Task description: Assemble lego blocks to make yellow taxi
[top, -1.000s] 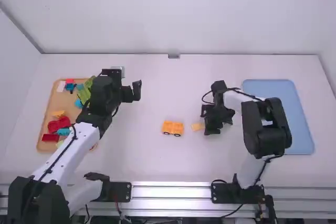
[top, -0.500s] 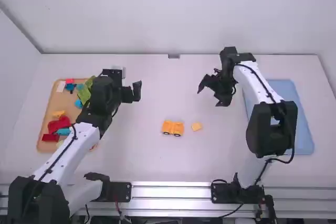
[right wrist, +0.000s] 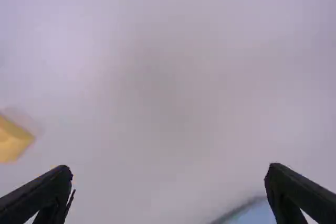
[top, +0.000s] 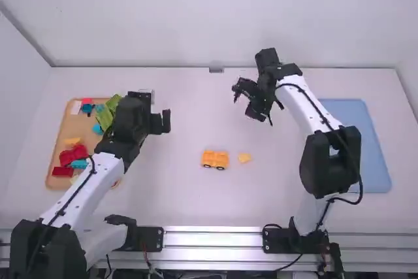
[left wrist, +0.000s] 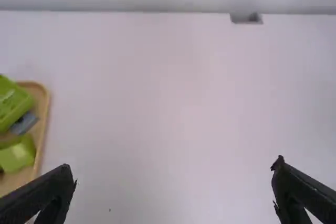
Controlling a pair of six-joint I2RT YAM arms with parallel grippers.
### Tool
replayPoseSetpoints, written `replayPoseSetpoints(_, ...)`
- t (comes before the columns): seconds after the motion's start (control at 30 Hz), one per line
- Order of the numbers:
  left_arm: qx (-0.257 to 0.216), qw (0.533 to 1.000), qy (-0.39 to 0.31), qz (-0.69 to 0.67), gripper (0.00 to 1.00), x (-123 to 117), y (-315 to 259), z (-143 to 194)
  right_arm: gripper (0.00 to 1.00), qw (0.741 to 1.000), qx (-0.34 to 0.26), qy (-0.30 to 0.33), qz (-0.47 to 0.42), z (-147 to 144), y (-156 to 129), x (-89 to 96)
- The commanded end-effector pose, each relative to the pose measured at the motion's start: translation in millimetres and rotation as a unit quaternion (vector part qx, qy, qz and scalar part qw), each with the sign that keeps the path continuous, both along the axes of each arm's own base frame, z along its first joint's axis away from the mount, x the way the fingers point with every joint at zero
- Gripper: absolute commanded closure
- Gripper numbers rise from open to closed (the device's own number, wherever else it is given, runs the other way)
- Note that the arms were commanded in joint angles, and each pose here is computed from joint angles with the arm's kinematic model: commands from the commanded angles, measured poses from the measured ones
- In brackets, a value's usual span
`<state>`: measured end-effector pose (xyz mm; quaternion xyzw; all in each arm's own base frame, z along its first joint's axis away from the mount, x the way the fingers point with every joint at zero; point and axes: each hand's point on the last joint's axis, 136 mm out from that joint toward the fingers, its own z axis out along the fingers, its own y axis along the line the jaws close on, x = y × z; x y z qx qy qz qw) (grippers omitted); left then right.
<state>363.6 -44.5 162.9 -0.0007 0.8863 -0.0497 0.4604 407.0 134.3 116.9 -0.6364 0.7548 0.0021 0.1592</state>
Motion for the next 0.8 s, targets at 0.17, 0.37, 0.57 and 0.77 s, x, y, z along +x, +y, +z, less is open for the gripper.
replayPoseSetpoints(0.17,0.055,0.91,-0.072,-0.404,0.01,-43.4,-93.6,-1.6,0.02,0.892,0.287,-0.031,0.349,50.5,43.2,-68.0)
replayPoseSetpoints(0.37,0.075,0.739,-0.224,-0.631,0.01,-113.6,-139.6,-7.6,0.02,0.874,0.371,-0.031,0.312,55.5,22.6,-80.2)
replayPoseSetpoints(0.57,0.041,0.726,-0.236,-0.644,0.01,-123.7,-143.8,-22.3,0.02,0.879,0.4,-0.007,0.259,47.7,12.1,-82.5)
replayPoseSetpoints(0.77,-0.019,0.717,-0.223,-0.66,0.01,-115.3,-157.6,-48.6,0.02,0.886,0.424,0.02,0.185,-10.1,14.0,-87.9)
